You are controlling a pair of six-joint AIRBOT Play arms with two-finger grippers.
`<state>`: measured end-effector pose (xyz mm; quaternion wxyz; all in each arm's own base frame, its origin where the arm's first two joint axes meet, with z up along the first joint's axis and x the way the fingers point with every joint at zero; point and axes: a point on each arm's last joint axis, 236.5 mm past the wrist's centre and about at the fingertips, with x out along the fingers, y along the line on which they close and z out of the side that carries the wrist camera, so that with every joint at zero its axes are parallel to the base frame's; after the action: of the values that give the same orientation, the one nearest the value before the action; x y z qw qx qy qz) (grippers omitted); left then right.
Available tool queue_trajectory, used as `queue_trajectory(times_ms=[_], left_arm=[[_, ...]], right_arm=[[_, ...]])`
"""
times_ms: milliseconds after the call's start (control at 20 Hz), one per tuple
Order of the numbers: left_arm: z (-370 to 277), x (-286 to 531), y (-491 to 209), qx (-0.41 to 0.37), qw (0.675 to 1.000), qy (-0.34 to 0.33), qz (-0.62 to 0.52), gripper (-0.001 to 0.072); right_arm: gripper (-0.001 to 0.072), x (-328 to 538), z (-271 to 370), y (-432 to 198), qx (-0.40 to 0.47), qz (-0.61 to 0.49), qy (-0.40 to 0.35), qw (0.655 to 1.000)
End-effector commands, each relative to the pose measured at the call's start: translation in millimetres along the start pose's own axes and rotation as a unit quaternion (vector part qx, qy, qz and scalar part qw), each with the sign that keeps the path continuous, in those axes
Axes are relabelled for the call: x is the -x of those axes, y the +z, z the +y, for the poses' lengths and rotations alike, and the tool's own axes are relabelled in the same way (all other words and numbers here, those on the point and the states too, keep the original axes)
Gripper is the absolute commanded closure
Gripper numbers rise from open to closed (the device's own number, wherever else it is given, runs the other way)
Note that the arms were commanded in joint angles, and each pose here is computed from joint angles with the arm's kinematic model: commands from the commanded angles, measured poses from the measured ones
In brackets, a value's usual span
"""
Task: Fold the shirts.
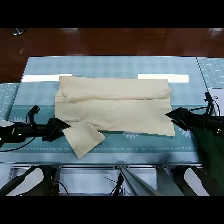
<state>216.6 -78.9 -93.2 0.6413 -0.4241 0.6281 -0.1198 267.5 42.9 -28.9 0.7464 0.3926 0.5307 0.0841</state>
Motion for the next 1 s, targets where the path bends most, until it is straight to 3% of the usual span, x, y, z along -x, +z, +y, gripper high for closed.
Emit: queue_trajectory(times_ms=[0,50,100,200,350,700,950], left_arm=[[0.6,-18.3,-0.8,-0.024,1.000,0.015,0.002,0.0010],[-3.0,-17.0,6.4,-0.027,1.000,0.013,-0.009,0.0038],[-7.5,-14.9,11.0,-0.029,0.999,0.008,-0.014,0.0200],[-12.9,-12.4,11.4,-0.040,0.999,0.003,-0.010,0.0652],[-13.0,-12.4,13.4,-0.060,0.998,0.005,-0.013,0.0674],[-13.1,-12.4,13.5,-0.060,0.998,0.005,-0.013,0.0674],[-13.0,-12.5,13.4,-0.059,0.998,0.005,-0.013,0.0674]], right_arm=[[0.0089,5.0,-3.4,13.4,-0.013,-0.027,-0.002,1.000],[0.0089,12.1,-5.9,20.0,-0.020,-0.037,-0.002,0.999],[0.0089,21.5,-12.8,23.9,-0.024,-0.040,-0.011,0.999],[0.0089,35.4,-43.6,11.4,-0.028,-0.012,-0.063,0.998],[0.0089,42.1,-107.8,-28.4,-0.104,0.039,-0.185,0.976],[0.0089,2.5,-92.0,-48.6,-0.089,0.081,-0.146,0.982],[0.0091,-28.1,-76.7,-12.2,-0.088,0.051,-0.115,0.988]])
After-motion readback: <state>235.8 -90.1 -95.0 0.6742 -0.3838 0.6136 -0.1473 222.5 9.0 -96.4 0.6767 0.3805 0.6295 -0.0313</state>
